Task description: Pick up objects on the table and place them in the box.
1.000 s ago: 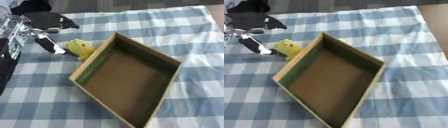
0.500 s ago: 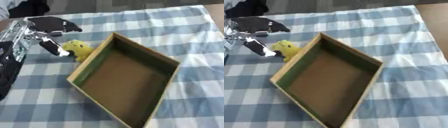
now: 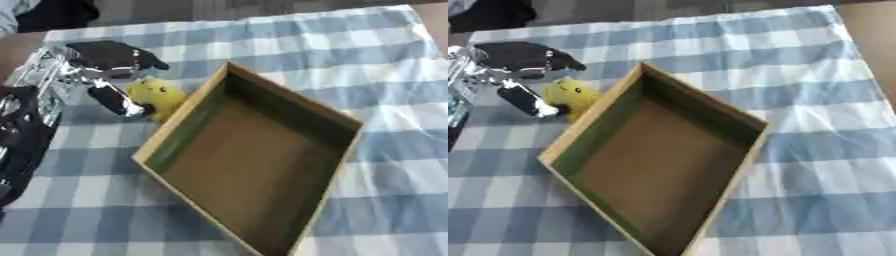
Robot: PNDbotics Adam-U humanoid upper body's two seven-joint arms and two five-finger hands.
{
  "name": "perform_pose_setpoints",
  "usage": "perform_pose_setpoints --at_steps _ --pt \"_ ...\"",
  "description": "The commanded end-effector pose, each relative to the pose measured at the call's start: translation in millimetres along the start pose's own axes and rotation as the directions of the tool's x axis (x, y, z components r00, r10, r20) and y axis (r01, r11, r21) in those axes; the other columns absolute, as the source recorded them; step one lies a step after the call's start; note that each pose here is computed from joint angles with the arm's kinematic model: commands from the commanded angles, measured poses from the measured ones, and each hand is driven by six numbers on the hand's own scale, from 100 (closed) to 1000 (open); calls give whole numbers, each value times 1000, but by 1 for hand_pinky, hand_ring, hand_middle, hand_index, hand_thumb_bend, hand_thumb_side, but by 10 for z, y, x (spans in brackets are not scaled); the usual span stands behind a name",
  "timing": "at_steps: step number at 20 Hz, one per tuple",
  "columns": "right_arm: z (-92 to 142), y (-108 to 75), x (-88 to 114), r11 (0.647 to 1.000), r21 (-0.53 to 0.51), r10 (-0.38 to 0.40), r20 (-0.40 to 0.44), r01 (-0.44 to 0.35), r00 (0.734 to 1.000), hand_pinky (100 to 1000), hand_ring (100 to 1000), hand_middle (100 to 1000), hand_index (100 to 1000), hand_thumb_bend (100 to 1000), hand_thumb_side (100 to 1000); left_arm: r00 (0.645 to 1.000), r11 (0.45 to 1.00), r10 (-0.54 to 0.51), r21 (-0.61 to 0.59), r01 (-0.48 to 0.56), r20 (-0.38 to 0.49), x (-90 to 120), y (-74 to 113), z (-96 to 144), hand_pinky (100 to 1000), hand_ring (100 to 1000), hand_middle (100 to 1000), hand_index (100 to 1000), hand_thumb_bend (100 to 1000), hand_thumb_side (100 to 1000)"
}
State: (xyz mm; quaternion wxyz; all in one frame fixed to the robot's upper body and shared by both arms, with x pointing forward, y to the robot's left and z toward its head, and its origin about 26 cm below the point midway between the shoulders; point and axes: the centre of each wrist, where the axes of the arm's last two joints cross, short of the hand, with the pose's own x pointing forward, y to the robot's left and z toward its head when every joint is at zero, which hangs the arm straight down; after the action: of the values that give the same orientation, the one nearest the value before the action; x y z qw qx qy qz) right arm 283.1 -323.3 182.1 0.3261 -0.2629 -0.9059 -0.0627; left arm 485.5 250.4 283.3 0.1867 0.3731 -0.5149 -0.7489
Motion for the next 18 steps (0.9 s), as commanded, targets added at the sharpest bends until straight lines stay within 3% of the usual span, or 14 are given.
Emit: perform_pose_setpoints --at_steps 1,7,12,18 --pt "-45 3 67 1000 6 -11 30 11 1000 676 513 389 695 100 507 999 998 -43 -51 44 10 -63 67 56 881 902 862 1000 316 525" --pt "-42 10 67 1000 4 -16 26 16 1000 677 513 389 695 100 505 999 995 -48 -84 49 12 -57 2 31 868 888 831 1000 211 447" --pt "-38 8 64 1000 2 -18 21 18 1000 678 514 389 696 100 503 998 995 -51 -88 54 33 -40 -27 17 839 861 800 928 101 372" --pt "-34 8 62 1000 -3 -23 15 23 1000 678 514 389 696 100 500 998 999 -36 -27 38 57 -20 -11 10 758 805 705 802 100 316"
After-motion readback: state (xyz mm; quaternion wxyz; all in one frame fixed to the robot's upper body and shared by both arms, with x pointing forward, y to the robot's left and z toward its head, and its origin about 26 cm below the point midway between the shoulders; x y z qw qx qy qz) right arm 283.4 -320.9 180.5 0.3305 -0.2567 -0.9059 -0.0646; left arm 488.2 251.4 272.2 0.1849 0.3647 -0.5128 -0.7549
